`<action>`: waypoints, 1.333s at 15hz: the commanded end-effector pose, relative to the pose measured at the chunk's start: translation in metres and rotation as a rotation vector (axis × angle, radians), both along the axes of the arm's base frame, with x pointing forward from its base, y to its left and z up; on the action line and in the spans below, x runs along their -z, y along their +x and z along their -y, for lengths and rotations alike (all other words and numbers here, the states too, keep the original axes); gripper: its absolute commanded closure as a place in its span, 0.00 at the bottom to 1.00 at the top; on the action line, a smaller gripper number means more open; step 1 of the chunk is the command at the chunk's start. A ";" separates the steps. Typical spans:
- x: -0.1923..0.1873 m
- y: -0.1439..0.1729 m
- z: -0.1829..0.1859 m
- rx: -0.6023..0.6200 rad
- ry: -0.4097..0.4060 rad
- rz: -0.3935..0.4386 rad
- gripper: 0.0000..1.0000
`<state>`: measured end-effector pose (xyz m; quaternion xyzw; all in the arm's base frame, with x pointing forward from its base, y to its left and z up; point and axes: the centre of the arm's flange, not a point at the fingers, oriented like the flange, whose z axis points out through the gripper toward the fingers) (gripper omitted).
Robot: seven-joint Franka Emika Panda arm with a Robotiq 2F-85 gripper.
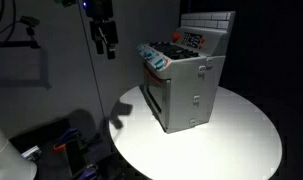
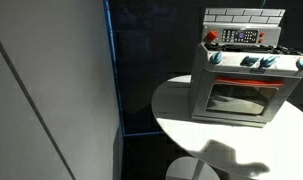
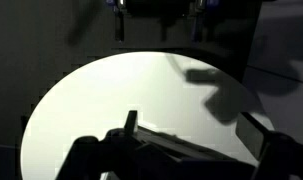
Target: Press the top orange button on the right side of the stove
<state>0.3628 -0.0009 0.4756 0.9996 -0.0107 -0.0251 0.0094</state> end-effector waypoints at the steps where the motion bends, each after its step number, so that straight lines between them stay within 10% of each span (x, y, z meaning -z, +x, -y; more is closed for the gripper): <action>1: 0.000 0.000 0.000 0.000 0.000 0.000 0.00; 20: -0.017 0.047 0.016 0.072 -0.052 0.118 0.00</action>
